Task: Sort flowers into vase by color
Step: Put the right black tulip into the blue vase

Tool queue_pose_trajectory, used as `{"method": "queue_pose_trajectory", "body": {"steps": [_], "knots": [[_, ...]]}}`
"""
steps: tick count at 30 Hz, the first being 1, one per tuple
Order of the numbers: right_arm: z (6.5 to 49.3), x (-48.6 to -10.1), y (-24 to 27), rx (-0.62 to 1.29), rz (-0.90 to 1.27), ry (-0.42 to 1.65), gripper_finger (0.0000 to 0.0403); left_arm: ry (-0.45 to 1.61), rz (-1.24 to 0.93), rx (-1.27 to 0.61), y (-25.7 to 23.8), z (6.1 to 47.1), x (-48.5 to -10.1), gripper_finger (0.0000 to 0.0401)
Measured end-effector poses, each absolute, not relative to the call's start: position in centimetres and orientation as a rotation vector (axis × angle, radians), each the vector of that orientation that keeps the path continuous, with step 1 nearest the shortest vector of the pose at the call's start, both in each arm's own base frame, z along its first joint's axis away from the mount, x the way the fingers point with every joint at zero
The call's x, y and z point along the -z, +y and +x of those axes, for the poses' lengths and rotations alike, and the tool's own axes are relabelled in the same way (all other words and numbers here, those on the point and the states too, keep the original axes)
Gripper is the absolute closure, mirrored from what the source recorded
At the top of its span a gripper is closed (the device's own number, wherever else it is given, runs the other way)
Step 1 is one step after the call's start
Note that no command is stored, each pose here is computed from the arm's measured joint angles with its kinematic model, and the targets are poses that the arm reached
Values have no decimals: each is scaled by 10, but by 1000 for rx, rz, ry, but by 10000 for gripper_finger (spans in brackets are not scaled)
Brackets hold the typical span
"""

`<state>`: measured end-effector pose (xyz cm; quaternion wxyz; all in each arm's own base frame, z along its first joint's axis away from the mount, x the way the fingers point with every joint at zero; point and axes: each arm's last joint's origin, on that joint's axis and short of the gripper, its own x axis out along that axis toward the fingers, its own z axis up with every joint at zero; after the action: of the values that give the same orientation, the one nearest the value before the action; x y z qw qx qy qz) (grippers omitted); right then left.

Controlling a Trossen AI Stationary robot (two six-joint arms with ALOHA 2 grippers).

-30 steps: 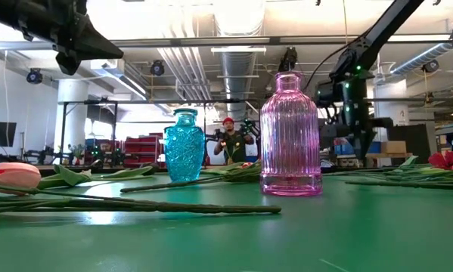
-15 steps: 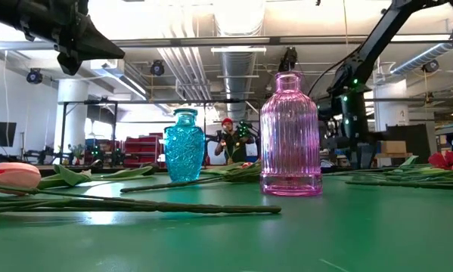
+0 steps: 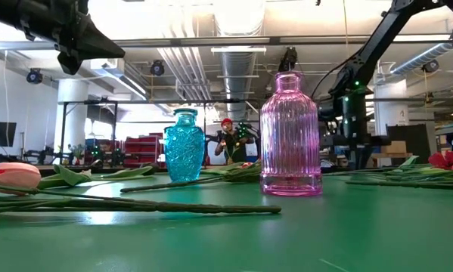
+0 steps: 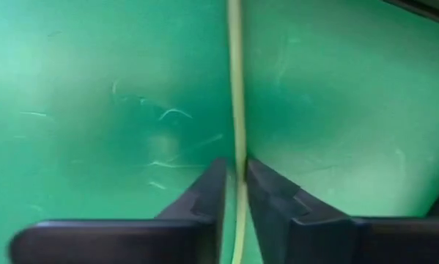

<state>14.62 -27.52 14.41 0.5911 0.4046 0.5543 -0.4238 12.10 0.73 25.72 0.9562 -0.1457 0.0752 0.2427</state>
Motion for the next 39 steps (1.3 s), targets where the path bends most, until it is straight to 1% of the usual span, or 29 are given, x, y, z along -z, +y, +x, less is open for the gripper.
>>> {"method": "queue_pose_trajectory", "body": {"steps": [2,3,10,17,26,33,36,39], "knots": [[147,-142,-275,960,940,1296,385,153,-296,-493,7,121,-257,401],[148,-141,-275,936,941,1297,388,153,-296,-493,7,121,-257,401],[148,-151,-269,865,944,1272,393,153,-296,-493,7,121,-257,401],[148,-194,-250,849,851,1208,394,154,-295,-493,7,121,-257,401],[159,-261,-201,778,643,1032,394,181,-287,-497,7,127,-254,401],[171,-292,-157,685,477,942,394,188,-285,-499,7,129,-253,401],[176,-300,-140,712,365,940,394,183,-286,-498,7,129,-254,401],[183,-307,-124,758,171,962,394,169,-290,-495,7,128,-255,401]]}}
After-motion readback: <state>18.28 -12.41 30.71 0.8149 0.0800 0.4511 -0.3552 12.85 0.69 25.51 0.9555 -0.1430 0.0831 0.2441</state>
